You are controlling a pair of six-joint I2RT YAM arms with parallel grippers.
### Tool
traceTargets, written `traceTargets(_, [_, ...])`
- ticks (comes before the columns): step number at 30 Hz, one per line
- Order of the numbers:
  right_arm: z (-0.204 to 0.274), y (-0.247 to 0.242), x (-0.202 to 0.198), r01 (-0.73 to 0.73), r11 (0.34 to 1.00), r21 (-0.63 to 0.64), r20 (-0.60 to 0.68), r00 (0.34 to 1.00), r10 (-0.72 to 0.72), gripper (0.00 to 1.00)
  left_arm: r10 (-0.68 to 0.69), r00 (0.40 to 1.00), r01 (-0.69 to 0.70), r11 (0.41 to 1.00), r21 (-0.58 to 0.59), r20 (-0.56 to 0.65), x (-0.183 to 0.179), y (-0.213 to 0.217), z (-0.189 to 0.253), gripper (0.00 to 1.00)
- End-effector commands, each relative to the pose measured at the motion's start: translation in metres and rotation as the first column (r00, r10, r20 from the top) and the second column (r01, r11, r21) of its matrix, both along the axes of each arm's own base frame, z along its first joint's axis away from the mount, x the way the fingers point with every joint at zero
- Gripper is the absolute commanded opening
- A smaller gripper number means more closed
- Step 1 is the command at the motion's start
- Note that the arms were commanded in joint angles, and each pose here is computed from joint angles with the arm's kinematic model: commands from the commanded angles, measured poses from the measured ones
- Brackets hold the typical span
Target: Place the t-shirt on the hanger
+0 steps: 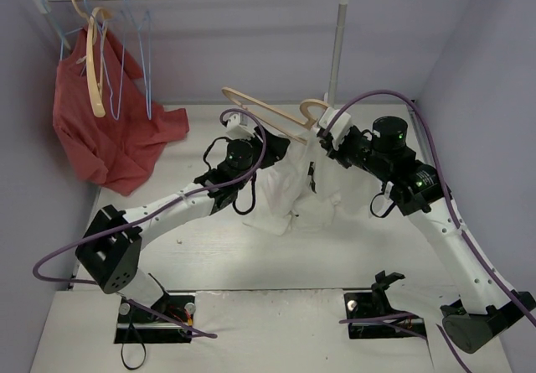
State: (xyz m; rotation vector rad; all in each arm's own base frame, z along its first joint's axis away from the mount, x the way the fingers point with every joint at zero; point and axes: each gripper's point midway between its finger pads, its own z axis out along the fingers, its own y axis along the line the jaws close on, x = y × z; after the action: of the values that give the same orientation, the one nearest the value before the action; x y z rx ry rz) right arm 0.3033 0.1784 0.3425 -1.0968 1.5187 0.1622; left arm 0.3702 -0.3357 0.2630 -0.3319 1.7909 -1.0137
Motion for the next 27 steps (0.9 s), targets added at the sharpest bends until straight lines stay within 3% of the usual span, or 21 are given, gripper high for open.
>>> traceTargets(1, [0.039,0.006,-0.002,-0.037,0.997,0.067,0.125,0.992,0.028,0.00,0.014,0.997,-0.012,0.999,-0.035,0.075,0.005,-0.004,0.034,0.44])
traceTargets(9, [0.033,0.007,-0.003,-0.044,0.997,0.059,0.115,0.993,0.037,0.00,0.030,0.998,-0.030,0.999,0.012,0.056,0.009,-0.005,0.022,0.44])
traceTargets(18, [0.030,0.002,-0.006,-0.029,0.999,0.042,0.106,0.994,0.025,0.00,0.078,0.992,-0.082,0.996,0.039,0.103,0.011,0.008,0.029,0.01])
traceTargets(27, [0.021,-0.012,-0.009,0.020,1.000,-0.014,0.070,0.997,-0.019,0.00,0.205,0.968,-0.230,0.958,0.173,0.147,0.020,0.060,0.037,0.00])
